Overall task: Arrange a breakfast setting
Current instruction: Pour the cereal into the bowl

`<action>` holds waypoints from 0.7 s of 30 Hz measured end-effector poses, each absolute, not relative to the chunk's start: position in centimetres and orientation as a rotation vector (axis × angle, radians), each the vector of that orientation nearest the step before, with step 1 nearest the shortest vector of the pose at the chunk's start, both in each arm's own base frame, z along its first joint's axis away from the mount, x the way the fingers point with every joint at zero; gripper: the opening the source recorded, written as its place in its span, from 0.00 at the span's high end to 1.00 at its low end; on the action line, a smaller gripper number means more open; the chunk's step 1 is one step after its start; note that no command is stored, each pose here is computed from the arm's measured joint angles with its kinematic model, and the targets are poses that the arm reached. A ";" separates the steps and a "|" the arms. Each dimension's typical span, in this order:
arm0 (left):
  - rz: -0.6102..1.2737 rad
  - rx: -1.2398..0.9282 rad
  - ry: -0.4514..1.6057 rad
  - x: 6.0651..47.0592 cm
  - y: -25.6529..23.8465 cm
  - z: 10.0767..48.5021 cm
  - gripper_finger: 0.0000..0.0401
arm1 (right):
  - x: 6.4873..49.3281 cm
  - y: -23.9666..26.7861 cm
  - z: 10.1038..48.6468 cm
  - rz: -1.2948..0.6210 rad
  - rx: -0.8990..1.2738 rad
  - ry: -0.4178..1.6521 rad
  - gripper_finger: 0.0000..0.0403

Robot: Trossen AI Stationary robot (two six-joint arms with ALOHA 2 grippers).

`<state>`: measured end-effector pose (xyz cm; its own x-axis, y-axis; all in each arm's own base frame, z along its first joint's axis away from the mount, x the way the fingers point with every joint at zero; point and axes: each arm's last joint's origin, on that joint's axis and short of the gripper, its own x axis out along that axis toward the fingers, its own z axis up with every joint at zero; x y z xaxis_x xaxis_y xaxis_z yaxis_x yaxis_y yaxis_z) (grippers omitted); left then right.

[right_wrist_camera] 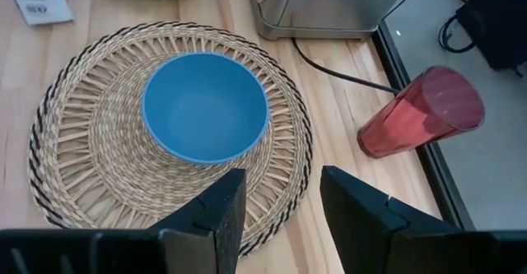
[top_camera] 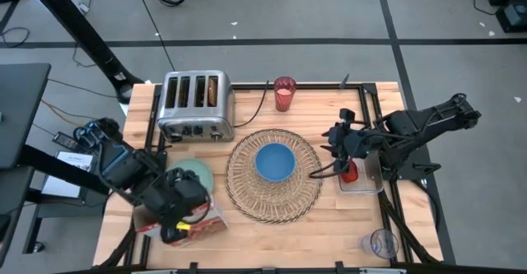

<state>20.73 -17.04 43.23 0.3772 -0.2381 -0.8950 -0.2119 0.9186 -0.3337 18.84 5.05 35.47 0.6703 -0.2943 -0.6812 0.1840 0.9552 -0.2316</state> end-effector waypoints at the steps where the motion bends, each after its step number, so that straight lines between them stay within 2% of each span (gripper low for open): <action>1: -0.015 -0.423 1.190 20.9 -16.8 43.2 1.00 | 18.9 5.0 35.5 -0.270 -0.145 0.793 0.59; 6: 0.010 -0.426 1.166 21.8 -15.7 43.3 0.96 | 19.0 4.7 35.4 -0.262 -0.122 0.805 0.59; 16: 0.047 -0.491 1.168 21.7 -15.9 43.3 0.73 | 19.1 4.1 35.4 -0.282 -0.108 0.810 0.59; 21: -0.012 -0.410 1.205 20.6 -17.1 43.1 0.69 | 19.1 4.1 35.5 -0.285 -0.105 0.805 0.59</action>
